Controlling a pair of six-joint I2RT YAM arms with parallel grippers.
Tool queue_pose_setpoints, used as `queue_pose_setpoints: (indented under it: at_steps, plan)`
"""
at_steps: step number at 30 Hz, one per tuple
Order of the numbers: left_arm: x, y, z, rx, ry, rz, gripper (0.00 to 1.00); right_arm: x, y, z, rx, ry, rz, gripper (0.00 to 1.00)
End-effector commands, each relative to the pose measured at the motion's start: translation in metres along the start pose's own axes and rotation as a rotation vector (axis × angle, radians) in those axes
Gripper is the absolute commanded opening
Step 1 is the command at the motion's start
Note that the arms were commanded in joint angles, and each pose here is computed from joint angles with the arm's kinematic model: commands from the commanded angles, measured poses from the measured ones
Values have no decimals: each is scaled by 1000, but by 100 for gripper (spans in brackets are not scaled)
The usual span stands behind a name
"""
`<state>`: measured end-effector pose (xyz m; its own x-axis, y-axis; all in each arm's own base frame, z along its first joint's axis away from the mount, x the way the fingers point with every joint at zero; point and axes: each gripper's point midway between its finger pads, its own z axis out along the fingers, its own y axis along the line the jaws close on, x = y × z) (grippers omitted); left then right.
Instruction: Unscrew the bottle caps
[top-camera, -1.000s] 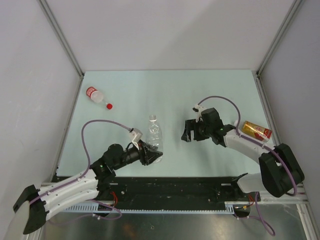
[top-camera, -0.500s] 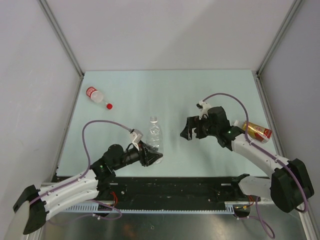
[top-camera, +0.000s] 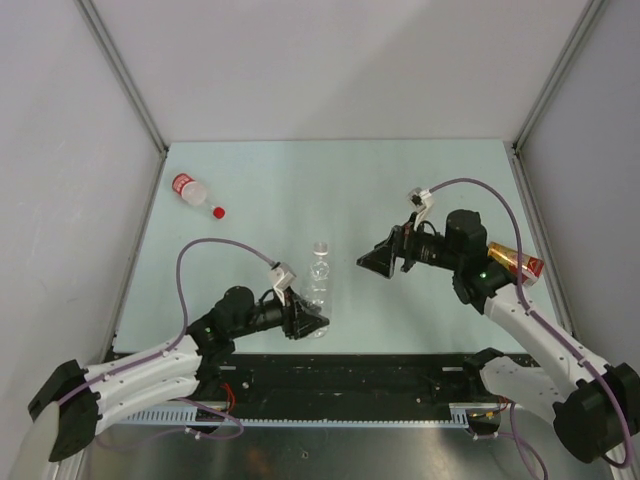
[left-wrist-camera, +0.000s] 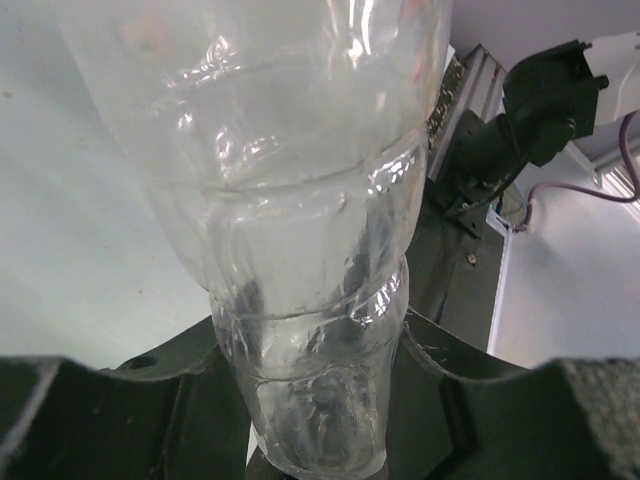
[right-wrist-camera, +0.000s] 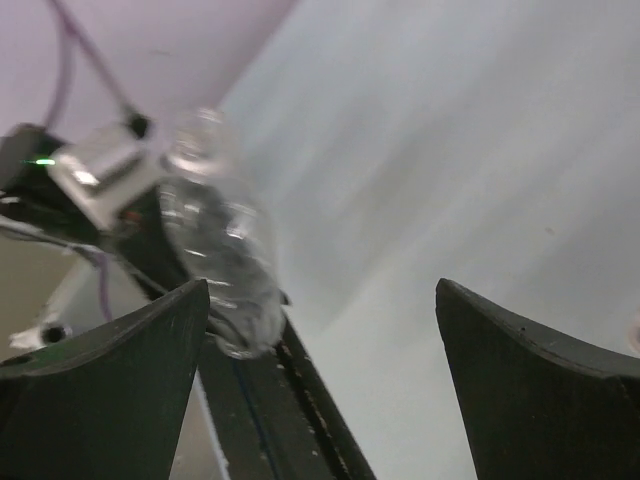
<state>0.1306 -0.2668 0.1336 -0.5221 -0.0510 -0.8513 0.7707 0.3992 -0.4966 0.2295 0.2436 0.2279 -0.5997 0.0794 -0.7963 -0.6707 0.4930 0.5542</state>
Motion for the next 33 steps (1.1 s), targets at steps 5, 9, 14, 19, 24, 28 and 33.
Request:
queue_pose_setpoints:
  at_steps: [5,9,14,19,24,28,33]
  plan:
    - [-15,-34,8,139,18,49,0,-57,91,-20,-374,-150,-31,99]
    - [-16,-45,13,168,32,75,0,-54,95,-8,-411,-126,7,99]
    - [-12,-53,18,188,57,89,0,-46,105,4,-450,-93,34,99]
    - [-12,-58,21,196,64,101,0,-38,106,12,-438,-62,37,85]
    - [-14,-59,23,196,62,110,0,-36,111,11,-456,-50,34,56]
    - [-14,-58,24,188,59,115,0,-29,111,15,-454,-27,43,31]
    - [-13,-59,23,194,63,114,3,-26,110,17,-453,-12,47,2]
